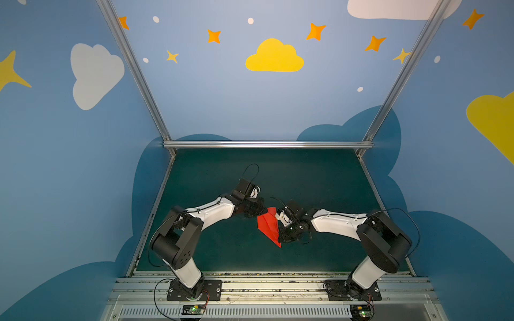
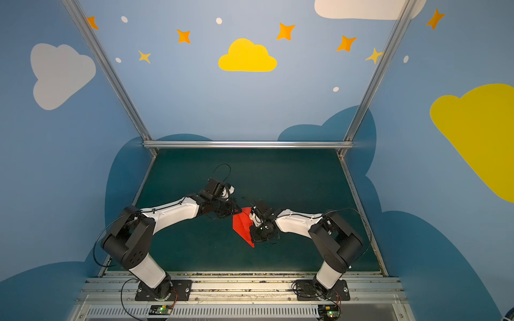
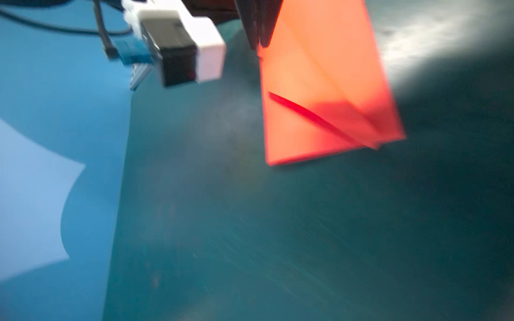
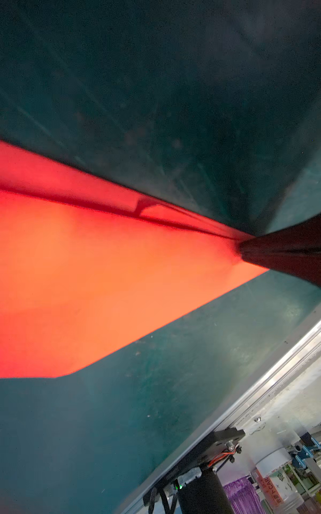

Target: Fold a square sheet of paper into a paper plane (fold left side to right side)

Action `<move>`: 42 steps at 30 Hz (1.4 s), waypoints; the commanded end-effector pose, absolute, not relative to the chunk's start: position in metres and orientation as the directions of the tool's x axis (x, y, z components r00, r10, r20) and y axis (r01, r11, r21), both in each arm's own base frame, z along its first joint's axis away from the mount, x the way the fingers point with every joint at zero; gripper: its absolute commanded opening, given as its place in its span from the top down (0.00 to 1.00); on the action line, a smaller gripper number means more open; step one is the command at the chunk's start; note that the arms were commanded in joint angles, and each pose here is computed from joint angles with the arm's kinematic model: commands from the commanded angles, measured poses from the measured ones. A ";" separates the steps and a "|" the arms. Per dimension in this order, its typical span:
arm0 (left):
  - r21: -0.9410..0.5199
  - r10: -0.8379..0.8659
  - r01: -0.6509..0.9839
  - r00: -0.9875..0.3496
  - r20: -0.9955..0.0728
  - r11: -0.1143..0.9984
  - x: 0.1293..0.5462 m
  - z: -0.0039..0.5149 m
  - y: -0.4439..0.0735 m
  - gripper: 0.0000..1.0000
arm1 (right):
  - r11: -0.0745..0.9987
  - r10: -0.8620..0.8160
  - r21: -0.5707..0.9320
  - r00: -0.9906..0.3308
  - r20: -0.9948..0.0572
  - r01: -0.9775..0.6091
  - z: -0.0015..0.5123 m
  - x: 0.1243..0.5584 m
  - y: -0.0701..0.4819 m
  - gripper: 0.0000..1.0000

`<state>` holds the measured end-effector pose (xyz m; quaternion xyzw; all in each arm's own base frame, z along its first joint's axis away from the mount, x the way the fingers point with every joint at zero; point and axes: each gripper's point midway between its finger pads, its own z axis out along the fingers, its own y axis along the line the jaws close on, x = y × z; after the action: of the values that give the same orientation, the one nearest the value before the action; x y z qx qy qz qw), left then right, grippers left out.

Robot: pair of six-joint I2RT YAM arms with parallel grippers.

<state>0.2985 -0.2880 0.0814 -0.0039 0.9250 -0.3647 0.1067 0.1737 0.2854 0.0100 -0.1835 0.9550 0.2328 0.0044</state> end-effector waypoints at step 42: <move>-0.537 -0.140 -0.068 -0.986 -0.095 0.841 0.319 0.004 -0.234 0.97 | 0.891 -0.379 0.303 -0.922 0.086 -0.338 -0.042 0.134 0.243 1.00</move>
<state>0.3200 -0.2510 0.0165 -0.0467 0.9457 -0.3148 0.0653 0.1729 0.2844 0.0093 -0.1838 0.9552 0.2318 0.0035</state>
